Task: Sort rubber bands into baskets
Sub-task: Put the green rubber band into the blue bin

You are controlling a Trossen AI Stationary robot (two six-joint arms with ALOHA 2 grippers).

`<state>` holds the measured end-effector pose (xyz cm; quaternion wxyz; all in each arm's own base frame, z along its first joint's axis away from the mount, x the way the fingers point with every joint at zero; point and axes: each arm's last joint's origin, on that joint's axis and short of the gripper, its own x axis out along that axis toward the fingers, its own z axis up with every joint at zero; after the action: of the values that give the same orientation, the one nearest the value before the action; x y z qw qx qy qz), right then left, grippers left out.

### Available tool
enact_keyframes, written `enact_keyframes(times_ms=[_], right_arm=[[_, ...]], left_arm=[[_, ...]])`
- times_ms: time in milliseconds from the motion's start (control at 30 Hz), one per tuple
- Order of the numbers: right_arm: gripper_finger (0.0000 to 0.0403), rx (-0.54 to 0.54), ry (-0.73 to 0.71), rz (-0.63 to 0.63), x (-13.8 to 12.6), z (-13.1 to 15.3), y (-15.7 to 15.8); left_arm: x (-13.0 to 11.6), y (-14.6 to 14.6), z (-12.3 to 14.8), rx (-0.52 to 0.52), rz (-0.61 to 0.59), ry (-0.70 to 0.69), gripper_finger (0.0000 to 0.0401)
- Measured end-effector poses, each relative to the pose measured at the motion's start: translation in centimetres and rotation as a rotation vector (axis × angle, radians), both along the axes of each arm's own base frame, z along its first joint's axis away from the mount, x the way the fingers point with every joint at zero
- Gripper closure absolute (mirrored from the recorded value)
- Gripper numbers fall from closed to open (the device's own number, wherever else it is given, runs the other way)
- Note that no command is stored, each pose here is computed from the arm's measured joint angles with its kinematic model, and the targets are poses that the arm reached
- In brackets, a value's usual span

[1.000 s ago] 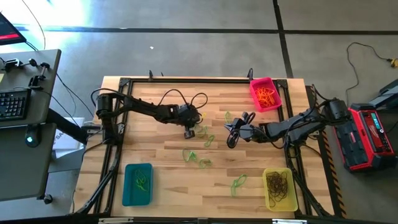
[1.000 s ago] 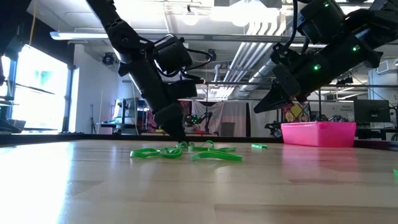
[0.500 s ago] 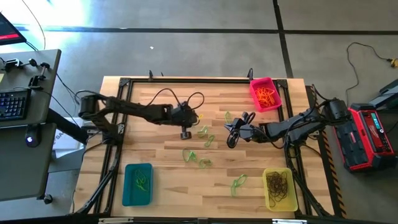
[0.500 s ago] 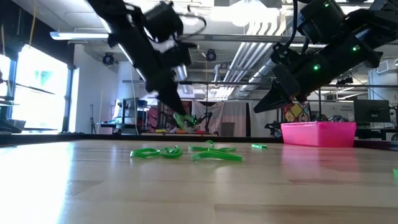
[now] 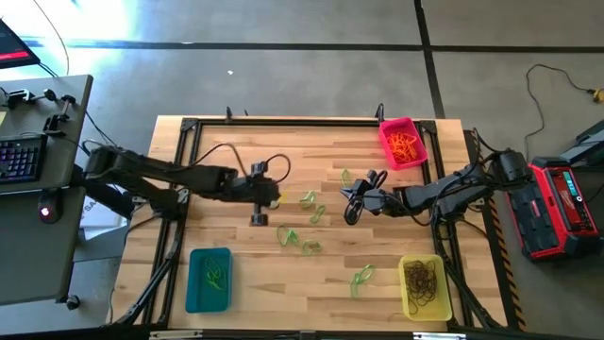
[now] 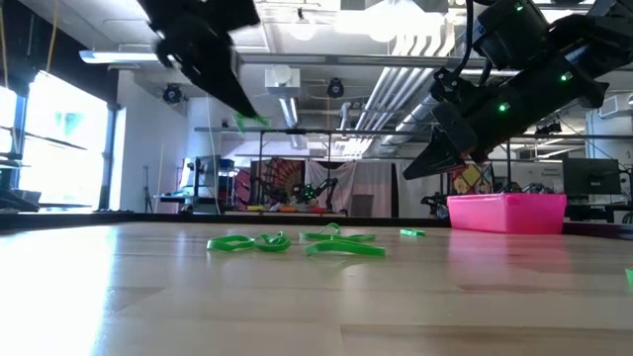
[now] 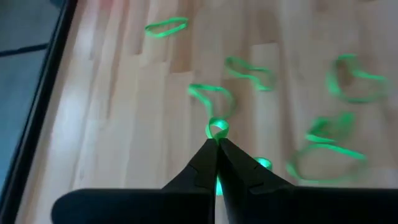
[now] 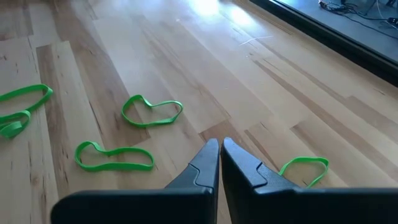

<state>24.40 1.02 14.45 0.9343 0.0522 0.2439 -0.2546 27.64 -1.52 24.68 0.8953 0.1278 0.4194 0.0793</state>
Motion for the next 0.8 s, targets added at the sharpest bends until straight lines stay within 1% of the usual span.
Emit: enact_keyframes(times_ms=[200,300,433,500,667,800], right_arm=[[0.0396,0.003,-0.002,-0.002,0.0,0.0,0.0],[0.0396,0.006,-0.003,-0.004,0.0,0.0,0.0],[0.0396,0.013,-0.007,-0.009,0.0,0.0,0.0],[0.0396,0.014,-0.008,-0.009,0.0,0.0,0.0],[0.0396,0.013,-0.008,-0.009,0.0,0.0,0.0],[0.0396,0.012,-0.007,-0.008,0.0,0.0,0.0]], left_arm=[[-2.0,-3.4,1.1,-0.042,-0.084,0.011,0.04],[-2.9,-5.0,1.2,-0.058,-0.127,0.029,0.04],[-4.0,-6.8,0.9,-0.087,-0.155,0.077,0.04],[-4.6,-7.6,0.7,-0.106,-0.151,0.103,0.04],[-6.0,-9.1,0.3,-0.176,-0.08,0.16,0.04],[-7.1,-10.2,0.1,-0.209,-0.051,0.191,0.04]])
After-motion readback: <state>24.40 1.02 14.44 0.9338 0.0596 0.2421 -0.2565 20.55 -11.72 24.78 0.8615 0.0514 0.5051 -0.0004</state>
